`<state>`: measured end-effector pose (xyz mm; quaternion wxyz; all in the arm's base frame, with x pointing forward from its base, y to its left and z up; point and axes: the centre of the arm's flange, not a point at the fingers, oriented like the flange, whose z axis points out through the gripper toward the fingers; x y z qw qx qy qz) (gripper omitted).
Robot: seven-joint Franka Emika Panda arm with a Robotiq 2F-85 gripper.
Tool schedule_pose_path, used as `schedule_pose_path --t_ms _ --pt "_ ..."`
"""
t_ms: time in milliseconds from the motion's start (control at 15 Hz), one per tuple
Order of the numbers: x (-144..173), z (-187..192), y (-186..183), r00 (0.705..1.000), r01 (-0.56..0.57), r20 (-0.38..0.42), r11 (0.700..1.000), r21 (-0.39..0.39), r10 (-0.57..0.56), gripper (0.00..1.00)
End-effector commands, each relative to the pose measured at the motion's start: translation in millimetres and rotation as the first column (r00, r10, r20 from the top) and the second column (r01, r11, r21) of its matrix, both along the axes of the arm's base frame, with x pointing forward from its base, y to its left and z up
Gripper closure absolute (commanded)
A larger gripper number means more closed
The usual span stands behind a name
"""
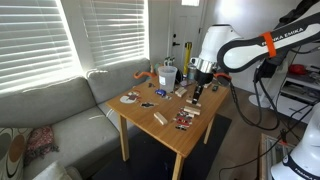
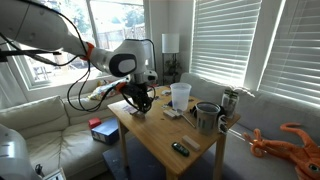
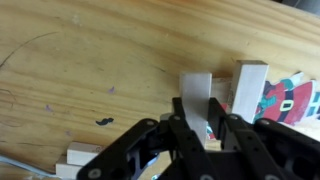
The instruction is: Put two blocks on the table, then turn the top block to the left, then stack the left blocks on the right blocks
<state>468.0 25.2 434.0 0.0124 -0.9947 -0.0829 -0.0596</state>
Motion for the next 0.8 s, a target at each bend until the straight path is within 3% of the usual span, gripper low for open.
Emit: schedule_pose_path --t_ms 0,733 --pt "-1.1 -1.8 -4.0 0.999 -0.046 0.015 0.999 0.027 0.046 0.93" --pt "4.4 -7.6 0.2 0.996 -0.088 -0.007 0.992 0.091 0.089 0.93"
